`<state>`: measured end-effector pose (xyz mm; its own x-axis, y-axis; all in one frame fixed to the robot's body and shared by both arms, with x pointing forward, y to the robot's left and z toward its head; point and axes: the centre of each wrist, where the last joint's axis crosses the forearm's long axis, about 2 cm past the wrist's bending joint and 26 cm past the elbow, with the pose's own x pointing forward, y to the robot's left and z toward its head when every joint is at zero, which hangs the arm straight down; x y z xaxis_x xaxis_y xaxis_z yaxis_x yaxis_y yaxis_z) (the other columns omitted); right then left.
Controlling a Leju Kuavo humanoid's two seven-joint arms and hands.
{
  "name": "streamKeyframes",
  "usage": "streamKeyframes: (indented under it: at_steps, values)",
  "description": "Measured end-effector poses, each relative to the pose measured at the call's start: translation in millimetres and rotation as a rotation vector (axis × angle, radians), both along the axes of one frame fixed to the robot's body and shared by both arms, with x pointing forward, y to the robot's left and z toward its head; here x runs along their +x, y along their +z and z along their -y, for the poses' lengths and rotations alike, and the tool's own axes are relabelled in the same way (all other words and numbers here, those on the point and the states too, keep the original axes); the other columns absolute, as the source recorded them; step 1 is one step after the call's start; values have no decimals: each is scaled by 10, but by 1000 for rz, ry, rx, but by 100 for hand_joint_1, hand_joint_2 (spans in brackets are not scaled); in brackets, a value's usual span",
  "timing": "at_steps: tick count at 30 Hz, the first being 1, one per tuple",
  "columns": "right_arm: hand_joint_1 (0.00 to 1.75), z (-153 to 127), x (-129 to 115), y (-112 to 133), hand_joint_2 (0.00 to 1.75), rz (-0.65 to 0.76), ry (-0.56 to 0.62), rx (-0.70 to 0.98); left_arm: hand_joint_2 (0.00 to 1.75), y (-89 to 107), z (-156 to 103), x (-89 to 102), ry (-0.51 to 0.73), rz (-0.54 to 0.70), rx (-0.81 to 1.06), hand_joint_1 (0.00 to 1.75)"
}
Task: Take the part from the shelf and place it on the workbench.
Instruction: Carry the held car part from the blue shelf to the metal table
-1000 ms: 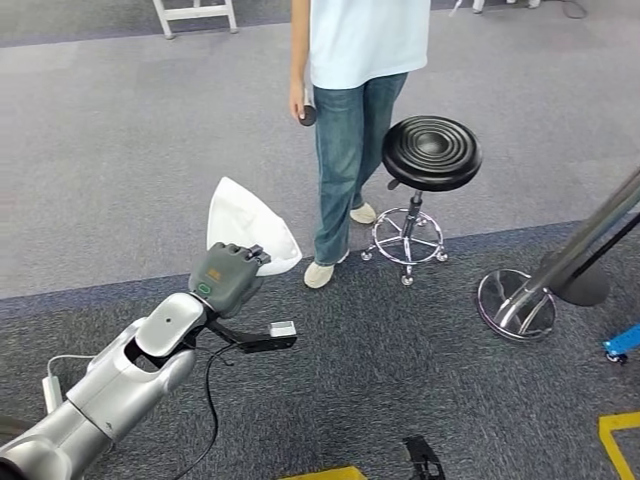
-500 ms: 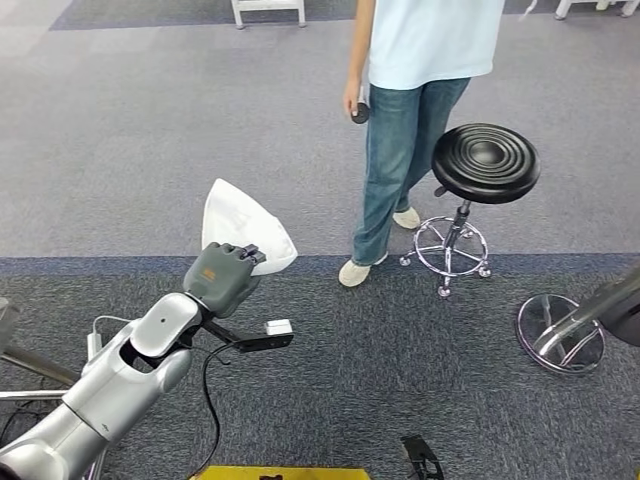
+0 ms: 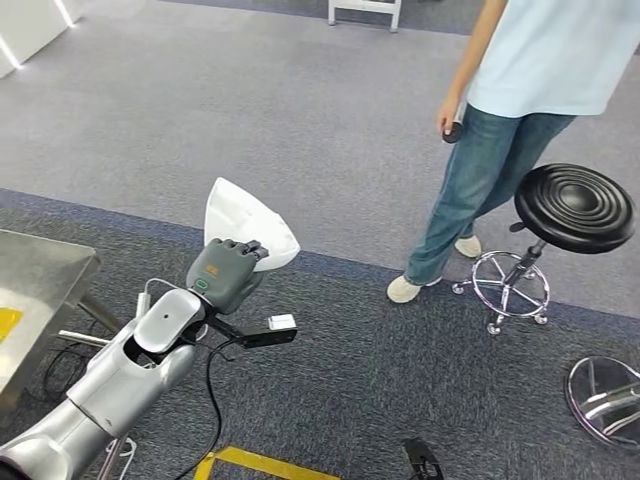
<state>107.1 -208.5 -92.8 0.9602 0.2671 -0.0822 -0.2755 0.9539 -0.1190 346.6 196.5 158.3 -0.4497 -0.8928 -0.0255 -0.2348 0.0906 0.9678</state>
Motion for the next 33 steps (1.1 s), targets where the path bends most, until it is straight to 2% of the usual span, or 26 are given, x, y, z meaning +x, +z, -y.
streamKeyframes:
  at_steps: [14,33]
  values:
    - [0,-6,4,2,0,3,14,-12,175,-67,-92,-28,24,-15,-1,175]
    - [0,-6,22,7,0,12,24,-18,175,-27,-76,-6,25,-8,-11,175]
